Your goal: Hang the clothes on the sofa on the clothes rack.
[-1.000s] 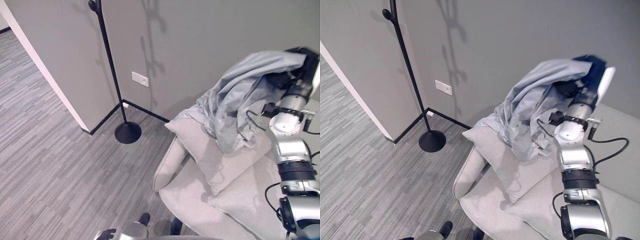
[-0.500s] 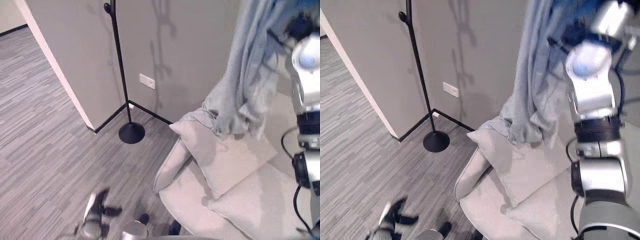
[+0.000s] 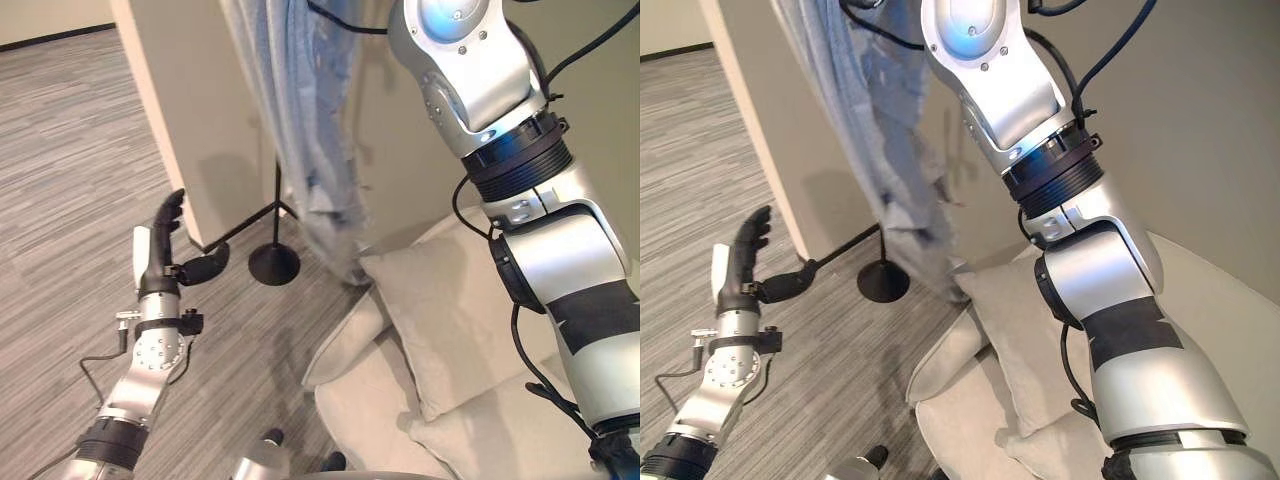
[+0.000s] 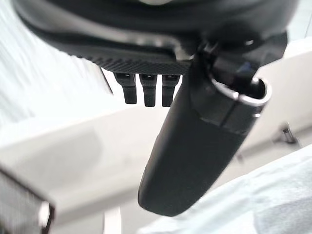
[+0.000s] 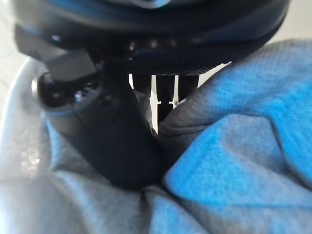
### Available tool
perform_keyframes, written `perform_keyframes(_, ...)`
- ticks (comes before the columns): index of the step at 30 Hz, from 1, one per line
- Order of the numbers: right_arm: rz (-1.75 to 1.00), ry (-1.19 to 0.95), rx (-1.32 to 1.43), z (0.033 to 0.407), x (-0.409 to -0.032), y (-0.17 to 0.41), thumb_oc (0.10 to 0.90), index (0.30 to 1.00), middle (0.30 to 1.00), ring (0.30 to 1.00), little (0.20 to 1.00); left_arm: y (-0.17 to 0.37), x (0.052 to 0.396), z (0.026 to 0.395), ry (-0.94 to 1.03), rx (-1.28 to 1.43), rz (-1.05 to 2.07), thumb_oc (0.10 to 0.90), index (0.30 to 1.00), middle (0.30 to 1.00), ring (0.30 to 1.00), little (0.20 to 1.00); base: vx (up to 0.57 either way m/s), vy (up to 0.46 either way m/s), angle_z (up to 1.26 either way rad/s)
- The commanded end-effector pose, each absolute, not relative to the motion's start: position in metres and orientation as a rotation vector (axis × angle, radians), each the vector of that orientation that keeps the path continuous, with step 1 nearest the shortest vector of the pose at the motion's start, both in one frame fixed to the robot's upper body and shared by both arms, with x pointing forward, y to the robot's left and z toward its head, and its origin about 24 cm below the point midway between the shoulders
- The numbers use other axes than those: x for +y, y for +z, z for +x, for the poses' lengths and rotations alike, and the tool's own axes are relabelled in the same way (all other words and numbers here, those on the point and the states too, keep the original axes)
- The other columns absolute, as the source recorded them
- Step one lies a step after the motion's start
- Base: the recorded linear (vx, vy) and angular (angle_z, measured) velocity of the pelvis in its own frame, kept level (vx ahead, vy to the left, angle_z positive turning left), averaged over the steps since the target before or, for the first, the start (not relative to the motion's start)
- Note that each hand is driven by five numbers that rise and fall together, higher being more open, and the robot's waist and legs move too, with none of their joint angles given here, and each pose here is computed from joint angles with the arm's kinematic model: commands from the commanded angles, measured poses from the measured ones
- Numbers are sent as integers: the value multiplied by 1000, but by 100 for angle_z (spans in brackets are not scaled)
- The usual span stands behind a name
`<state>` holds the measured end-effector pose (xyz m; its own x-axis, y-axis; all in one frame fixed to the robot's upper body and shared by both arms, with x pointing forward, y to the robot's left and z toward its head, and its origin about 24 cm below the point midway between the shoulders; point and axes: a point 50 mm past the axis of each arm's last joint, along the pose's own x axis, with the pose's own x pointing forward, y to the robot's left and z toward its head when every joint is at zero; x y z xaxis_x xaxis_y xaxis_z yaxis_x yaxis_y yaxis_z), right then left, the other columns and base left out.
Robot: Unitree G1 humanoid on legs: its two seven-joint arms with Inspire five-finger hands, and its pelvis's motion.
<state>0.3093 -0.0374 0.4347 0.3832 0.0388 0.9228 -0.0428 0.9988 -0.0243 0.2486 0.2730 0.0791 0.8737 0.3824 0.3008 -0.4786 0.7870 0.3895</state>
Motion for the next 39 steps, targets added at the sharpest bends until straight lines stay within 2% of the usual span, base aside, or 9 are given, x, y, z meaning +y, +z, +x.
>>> perform_keyframes(1, 171, 115, -1348, 272, -36, 473, 400, 300, 300, 300, 300, 151, 269, 244, 502, -618, 659, 800, 900, 900, 900, 900, 6, 1, 15)
perform_keyframes(9, 235, 347, -1266, 269, -8, 441, 400, 300, 300, 300, 300, 180, 252, 220, 462, -803, 664, 800, 900, 900, 900, 900, -3, 4, 8)
perform_keyframes(14, 301, 508, -1165, 268, 16, 426, 400, 300, 300, 300, 300, 164, 221, 223, 218, -709, 278, 800, 900, 900, 900, 900, -11, -3, 0)
perform_keyframes(15, 365, 641, -1102, 259, 36, 419, 400, 300, 300, 300, 300, 138, 201, 240, 80, -550, 85, 800, 900, 900, 900, 900, -37, 3, -1)
perform_keyframes(20, 429, 819, -1041, 243, 59, 409, 400, 300, 300, 300, 300, 114, 173, 279, 23, -399, -67, 800, 900, 900, 900, 900, -26, 14, -5)
perform_keyframes(21, 440, 854, -1034, 238, 62, 407, 400, 300, 300, 300, 300, 114, 166, 289, 19, -381, -100, 400, 300, 300, 300, 300, -9, 13, -24)
perform_keyframes(30, 450, 794, -1142, 243, 19, 419, 400, 300, 300, 300, 300, 126, 182, 293, 189, -443, -227, 400, 300, 300, 300, 300, 3, 11, -20)
perform_keyframes(31, 415, 688, -1168, 260, -14, 423, 400, 300, 300, 300, 300, 119, 207, 277, 289, -446, -206, 400, 300, 300, 300, 300, 3, -8, -10)
perform_keyframes(39, 220, 444, -1249, 274, -111, 402, 400, 300, 300, 300, 300, 123, 267, 224, 552, -520, -79, 400, 300, 300, 300, 300, -2, -3, 2)
